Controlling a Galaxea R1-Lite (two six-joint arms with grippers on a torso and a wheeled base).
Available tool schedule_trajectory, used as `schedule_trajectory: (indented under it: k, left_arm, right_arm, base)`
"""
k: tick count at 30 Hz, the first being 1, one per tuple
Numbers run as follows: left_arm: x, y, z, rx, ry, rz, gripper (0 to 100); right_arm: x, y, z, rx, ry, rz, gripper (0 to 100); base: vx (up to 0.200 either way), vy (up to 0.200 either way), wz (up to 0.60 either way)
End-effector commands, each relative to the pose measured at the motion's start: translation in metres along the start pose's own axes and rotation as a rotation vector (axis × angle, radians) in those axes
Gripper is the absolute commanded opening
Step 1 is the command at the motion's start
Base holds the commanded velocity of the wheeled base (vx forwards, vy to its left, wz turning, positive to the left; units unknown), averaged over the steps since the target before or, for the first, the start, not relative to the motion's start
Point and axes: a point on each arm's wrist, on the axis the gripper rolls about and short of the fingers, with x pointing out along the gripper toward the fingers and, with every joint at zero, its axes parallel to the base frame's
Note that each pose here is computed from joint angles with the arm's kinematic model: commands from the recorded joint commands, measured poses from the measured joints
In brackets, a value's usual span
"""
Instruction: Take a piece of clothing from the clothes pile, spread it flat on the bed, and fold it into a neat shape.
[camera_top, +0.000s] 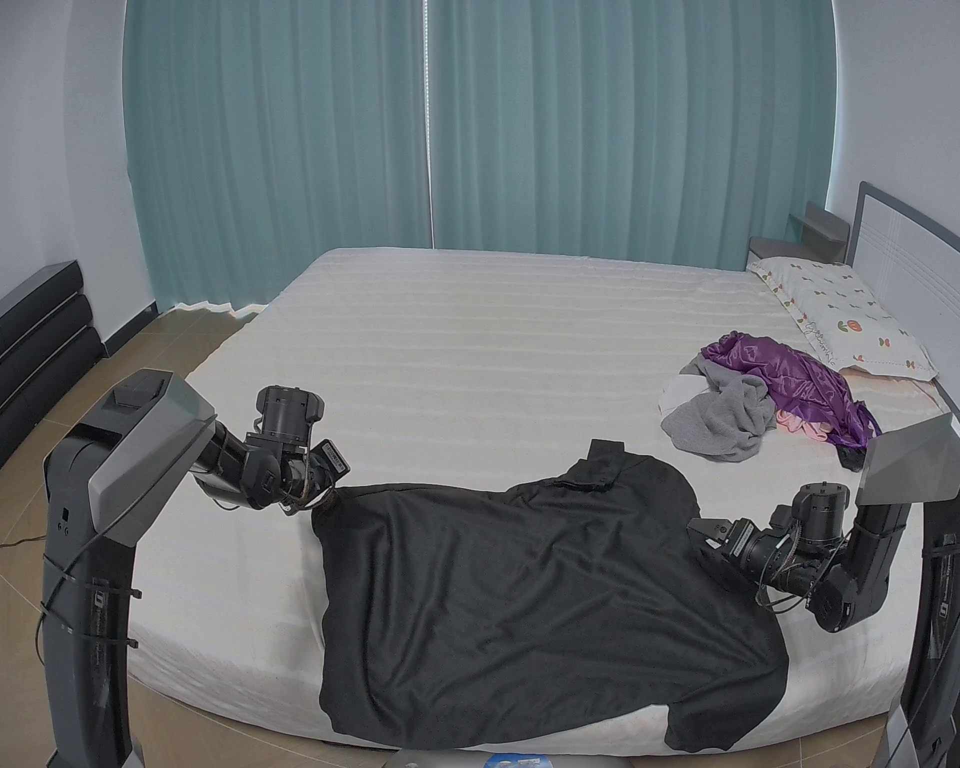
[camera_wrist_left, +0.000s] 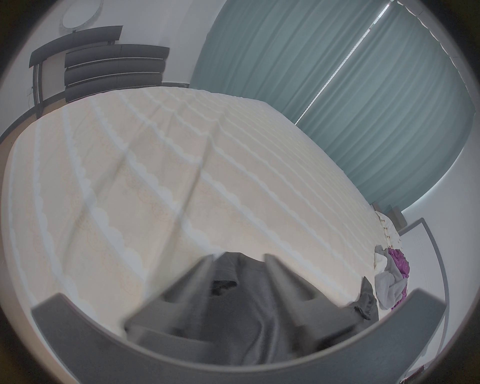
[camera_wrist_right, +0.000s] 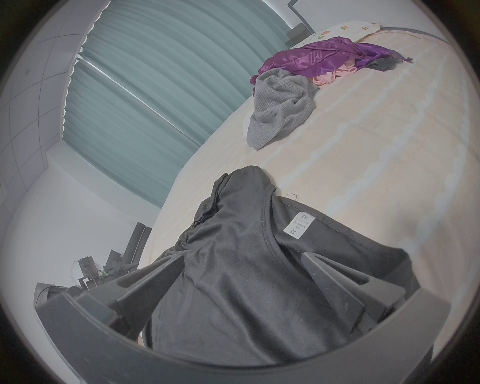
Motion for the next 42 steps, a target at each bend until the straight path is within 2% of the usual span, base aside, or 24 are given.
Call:
schedule_trajectory:
  k: [1, 7, 14, 15, 18, 20, 25, 29, 33, 37, 42]
  left_arm:
    - [0.0, 0.007, 0.004, -0.01, 0.001, 0.014, 100]
    - [0.002, 0.012, -0.003, -0.006, 0.042, 0.01, 100]
    - [0.017, 0.017, -0.023, 0.067, 0.096, 0.021, 100]
    - [0.018, 0.018, -0.024, 0.07, 0.096, 0.023, 0]
    - [0.022, 0.02, -0.024, 0.098, 0.09, 0.029, 0]
    - [0.023, 0.021, -0.022, 0.096, 0.085, 0.033, 0]
    - [0.016, 0.019, -0.006, 0.08, 0.035, 0.024, 0]
    - [0.012, 0.013, 0.004, 0.075, -0.003, 0.015, 0]
    - [0.011, 0.012, 0.005, 0.075, -0.007, 0.013, 0]
    - [0.009, 0.009, 0.006, 0.076, -0.01, 0.006, 0]
    - [0.009, 0.009, 0.006, 0.077, -0.017, 0.014, 0]
  right_arm:
    - [0.009, -0.001, -0.003, -0.004, 0.01, 0.008, 100]
    - [0.011, -0.004, -0.005, 0.004, 0.016, 0.006, 100]
    - [0.013, -0.003, 0.001, 0.021, -0.008, 0.009, 100]
    - [0.014, -0.003, 0.001, 0.02, -0.008, 0.009, 100]
    - [0.021, 0.0, 0.006, -0.004, -0.031, 0.022, 100]
    - [0.03, 0.008, 0.019, -0.023, -0.063, 0.048, 100]
    - [0.059, 0.024, 0.05, -0.027, -0.075, 0.046, 100]
    - [0.092, 0.02, 0.056, -0.024, -0.058, 0.032, 100]
    - [0.116, 0.021, 0.065, -0.043, -0.086, 0.033, 100]
    - [0.144, 0.016, 0.075, -0.052, -0.033, -0.019, 100]
    - [0.163, 0.015, 0.079, -0.075, -0.037, -0.016, 100]
  base:
    - [0.0, 0.0, 0.0]
    - [0.0, 0.0, 0.0]
    - [0.0, 0.0, 0.0]
    - [0.0, 0.0, 0.0]
    - [0.0, 0.0, 0.0]
    - [0.0, 0.0, 0.0]
    - [0.0, 0.0, 0.0]
    - [0.0, 0.0, 0.0]
    - [0.0, 0.0, 0.0]
    - [0.0, 0.0, 0.0]
    - [0.0, 0.0, 0.0]
